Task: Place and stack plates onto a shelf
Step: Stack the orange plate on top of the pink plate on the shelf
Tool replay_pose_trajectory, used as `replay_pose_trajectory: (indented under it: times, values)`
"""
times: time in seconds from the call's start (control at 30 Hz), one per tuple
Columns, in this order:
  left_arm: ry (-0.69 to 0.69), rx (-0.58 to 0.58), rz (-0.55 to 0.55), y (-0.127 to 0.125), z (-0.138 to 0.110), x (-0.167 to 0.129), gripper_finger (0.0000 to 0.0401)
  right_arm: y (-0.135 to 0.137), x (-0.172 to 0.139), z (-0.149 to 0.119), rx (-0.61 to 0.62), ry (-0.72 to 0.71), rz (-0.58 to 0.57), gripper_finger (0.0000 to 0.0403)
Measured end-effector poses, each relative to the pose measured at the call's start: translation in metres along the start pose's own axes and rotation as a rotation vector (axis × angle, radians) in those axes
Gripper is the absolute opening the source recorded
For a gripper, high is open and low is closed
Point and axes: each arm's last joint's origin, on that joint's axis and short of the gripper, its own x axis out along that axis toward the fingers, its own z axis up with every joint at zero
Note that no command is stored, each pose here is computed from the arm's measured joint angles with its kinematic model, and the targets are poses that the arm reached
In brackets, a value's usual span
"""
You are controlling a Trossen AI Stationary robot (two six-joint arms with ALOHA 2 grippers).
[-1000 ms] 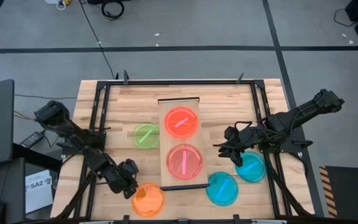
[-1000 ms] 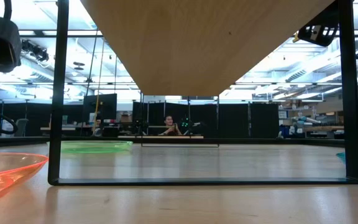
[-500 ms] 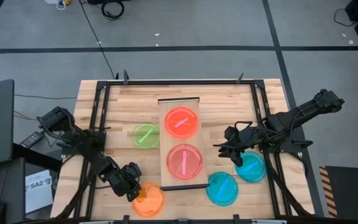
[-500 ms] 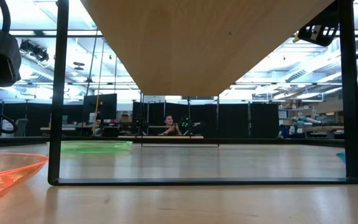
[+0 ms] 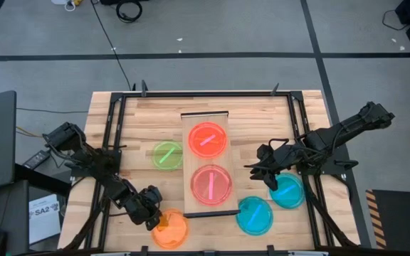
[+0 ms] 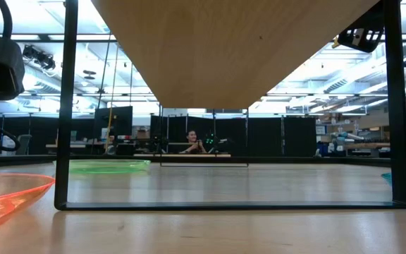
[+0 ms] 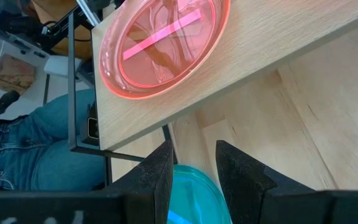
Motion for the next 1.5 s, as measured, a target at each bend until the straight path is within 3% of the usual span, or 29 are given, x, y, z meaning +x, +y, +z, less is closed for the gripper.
replay_pose_trajectory:
  times: [0.2, 0.67, 1.03, 1.5]
  values:
    - [0.004, -0.002, -0.001, 0.0, 0.0, 0.0, 0.0008, 0.0, 0.0, 0.0, 0.0, 0.0, 0.0, 0.0129]
    - [0.077, 0.024, -0.056, -0.01, 0.001, -0.006, 0.0007, 0.0, 0.0, 0.0, 0.0, 0.0, 0.0, 0.0129]
    - [0.067, 0.016, -0.103, -0.016, 0.01, -0.037, 0.0007, 0.0, 0.0, 0.0, 0.0, 0.0, 0.0, 0.0129]
    - [0.06, -0.029, -0.343, -0.025, 0.028, -0.098, 0.0007, 0.0, 0.0, 0.0, 0.0, 0.0, 0.0, 0.0129]
